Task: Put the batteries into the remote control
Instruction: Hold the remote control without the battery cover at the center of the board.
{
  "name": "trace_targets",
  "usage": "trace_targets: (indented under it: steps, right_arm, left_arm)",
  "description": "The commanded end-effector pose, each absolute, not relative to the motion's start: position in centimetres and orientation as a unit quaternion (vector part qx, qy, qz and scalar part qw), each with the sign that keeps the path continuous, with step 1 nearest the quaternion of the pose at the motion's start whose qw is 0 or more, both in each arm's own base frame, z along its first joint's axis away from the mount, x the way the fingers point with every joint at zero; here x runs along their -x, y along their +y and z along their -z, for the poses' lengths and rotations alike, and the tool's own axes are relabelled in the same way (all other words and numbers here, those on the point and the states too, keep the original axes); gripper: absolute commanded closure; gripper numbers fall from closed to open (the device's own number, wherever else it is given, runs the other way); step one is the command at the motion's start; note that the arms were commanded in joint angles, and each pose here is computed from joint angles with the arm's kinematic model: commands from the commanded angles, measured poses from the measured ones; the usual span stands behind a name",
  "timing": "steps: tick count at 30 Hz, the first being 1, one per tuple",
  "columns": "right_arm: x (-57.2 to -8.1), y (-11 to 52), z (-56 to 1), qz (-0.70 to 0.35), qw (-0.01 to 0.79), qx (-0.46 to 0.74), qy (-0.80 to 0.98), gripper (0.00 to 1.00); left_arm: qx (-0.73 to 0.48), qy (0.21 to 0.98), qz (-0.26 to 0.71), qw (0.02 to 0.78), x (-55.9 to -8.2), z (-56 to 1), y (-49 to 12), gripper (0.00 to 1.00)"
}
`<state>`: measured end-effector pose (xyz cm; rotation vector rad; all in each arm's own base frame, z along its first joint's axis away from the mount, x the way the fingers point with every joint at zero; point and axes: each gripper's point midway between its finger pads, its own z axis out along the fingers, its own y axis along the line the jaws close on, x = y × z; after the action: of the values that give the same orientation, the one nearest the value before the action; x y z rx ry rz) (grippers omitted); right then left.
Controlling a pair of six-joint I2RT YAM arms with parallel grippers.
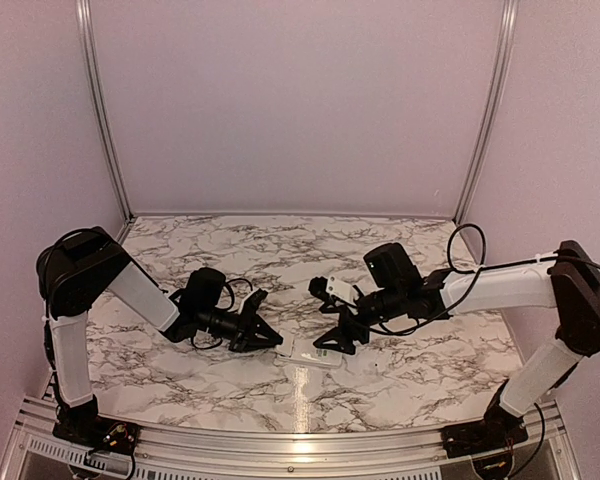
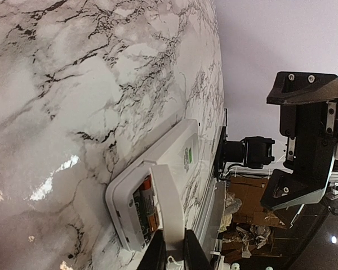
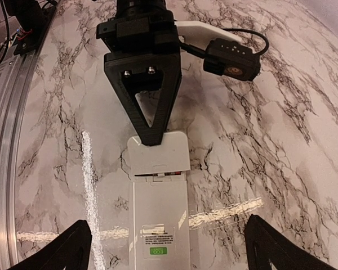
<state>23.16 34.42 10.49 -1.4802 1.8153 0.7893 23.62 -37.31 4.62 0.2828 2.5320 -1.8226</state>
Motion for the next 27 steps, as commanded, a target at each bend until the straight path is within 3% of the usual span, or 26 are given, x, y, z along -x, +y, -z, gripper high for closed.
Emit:
trace_targets:
  steps: [1, 27]
  right_arm:
    - [-23.4, 35.2, -10.9, -0.296, 0.330, 0.574, 0.688, 0.08]
    - [-23.2, 36.5, -5.5, -0.252, 0.293, 0.605, 0.696, 0.11]
  left_arm:
    - [-0.085, 0.807, 0.584, -0.002, -23.6, -5.1, -37.4, 1.00]
    - [-0.062, 0.815, 0.575, -0.010, -23.4, -4.4, -37.1, 1.00]
